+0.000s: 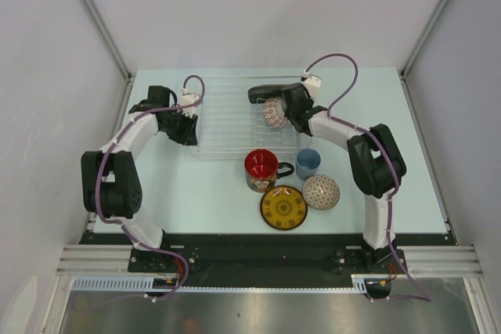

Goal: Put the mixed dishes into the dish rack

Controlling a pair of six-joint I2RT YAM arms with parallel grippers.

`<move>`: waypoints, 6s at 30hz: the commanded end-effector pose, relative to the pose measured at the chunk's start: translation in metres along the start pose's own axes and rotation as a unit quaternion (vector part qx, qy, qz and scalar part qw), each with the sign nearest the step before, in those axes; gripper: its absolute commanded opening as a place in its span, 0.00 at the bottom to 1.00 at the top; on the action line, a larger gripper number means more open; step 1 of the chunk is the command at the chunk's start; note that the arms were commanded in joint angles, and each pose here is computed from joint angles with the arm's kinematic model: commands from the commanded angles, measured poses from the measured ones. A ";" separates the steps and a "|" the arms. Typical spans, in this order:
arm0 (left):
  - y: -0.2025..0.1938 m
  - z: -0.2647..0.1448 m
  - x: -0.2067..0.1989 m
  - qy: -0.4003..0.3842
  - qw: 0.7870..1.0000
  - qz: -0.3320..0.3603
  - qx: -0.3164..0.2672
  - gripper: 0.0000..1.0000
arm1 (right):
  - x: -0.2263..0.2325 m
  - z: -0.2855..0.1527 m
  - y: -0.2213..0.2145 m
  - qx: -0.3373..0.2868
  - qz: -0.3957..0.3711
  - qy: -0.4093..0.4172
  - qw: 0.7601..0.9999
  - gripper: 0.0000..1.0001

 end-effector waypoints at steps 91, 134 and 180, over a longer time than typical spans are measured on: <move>-0.012 -0.007 -0.032 -0.103 0.992 0.078 0.012 0.23 | 0.087 -0.082 -0.026 -0.082 -0.268 0.029 0.959 0.27; -0.028 0.004 -0.026 -0.109 0.992 0.061 0.025 0.23 | 0.054 -0.035 -0.022 -0.067 -0.240 -0.130 0.960 0.37; -0.032 0.010 -0.018 -0.103 0.993 0.047 0.030 0.21 | 0.000 -0.078 0.030 -0.067 -0.207 -0.162 0.963 0.36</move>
Point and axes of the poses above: each gripper's point midway between its finger pads, its own z axis out along the fingers, its own x axis along the line the jaws close on, y = z × x, the point moved 7 cm from there along -z, back along the fingers, and after that the axes turned 11 degrees about -z, right-handed, at the moved point
